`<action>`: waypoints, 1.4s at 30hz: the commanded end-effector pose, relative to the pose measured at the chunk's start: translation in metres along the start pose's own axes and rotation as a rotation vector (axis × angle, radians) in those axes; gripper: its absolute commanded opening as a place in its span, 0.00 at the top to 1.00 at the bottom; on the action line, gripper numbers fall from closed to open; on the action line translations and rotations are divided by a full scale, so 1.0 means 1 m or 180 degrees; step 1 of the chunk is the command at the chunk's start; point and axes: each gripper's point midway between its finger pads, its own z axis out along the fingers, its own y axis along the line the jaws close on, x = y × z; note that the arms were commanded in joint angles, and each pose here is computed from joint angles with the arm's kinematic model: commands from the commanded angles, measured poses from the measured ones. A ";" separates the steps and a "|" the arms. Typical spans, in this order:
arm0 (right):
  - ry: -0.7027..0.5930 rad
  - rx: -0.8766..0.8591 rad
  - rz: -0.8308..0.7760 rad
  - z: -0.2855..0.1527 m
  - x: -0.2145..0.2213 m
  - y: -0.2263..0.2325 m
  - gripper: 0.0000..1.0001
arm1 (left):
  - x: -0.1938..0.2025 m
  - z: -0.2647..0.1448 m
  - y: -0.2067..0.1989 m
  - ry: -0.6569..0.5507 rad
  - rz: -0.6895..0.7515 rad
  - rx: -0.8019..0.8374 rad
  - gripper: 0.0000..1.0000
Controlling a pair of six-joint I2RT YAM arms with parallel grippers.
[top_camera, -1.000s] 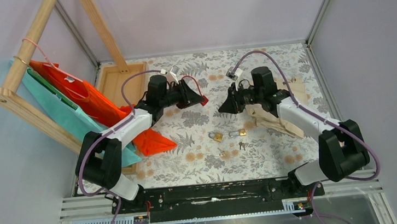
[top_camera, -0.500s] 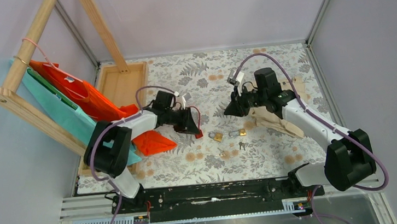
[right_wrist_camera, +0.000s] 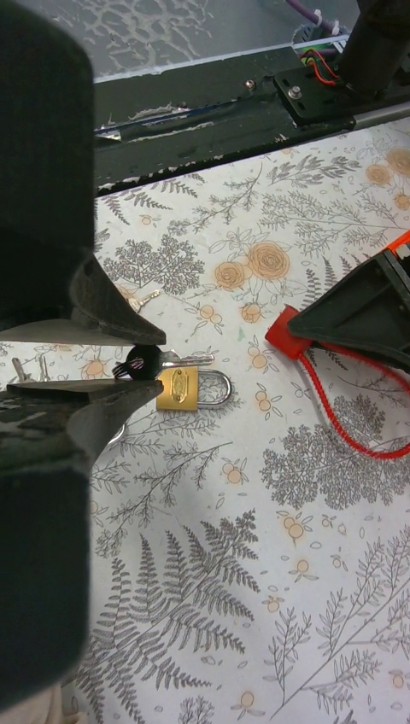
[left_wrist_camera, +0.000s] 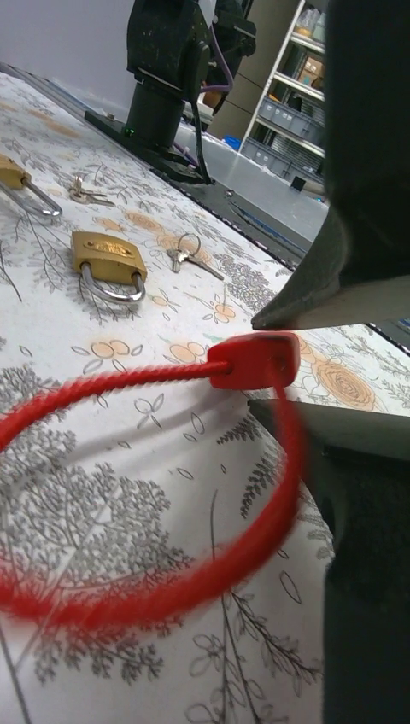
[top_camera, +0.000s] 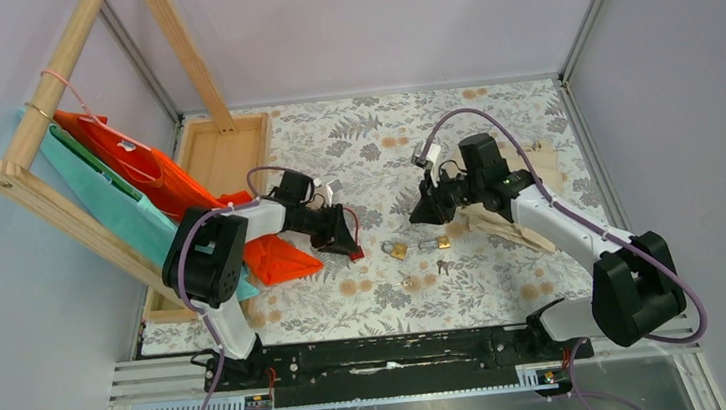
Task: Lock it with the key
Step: Place the lock at the center of the board, then place the key at the center of the board.
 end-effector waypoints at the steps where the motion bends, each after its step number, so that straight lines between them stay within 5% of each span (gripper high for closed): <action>1: -0.0023 -0.0162 -0.0113 0.009 -0.005 0.009 0.93 | -0.001 -0.006 0.013 0.0021 0.0018 -0.0140 0.53; 9: 0.0052 -0.0260 -0.0072 0.032 -0.004 0.023 0.87 | 0.001 -0.023 0.015 -0.0111 0.0159 -0.0300 0.24; 21: 0.0248 -0.0660 0.0250 0.093 0.021 0.071 0.86 | -0.077 -0.107 -0.045 -0.1116 0.1242 -0.0675 0.18; 34: 0.0872 -0.0906 0.0363 0.154 0.061 0.108 0.80 | -0.132 -0.181 -0.088 -0.2192 0.1166 -0.0933 0.14; 42: 0.1025 -0.0876 0.0312 0.161 0.056 0.104 0.54 | -0.127 -0.191 -0.103 -0.2314 0.1269 -0.0817 0.12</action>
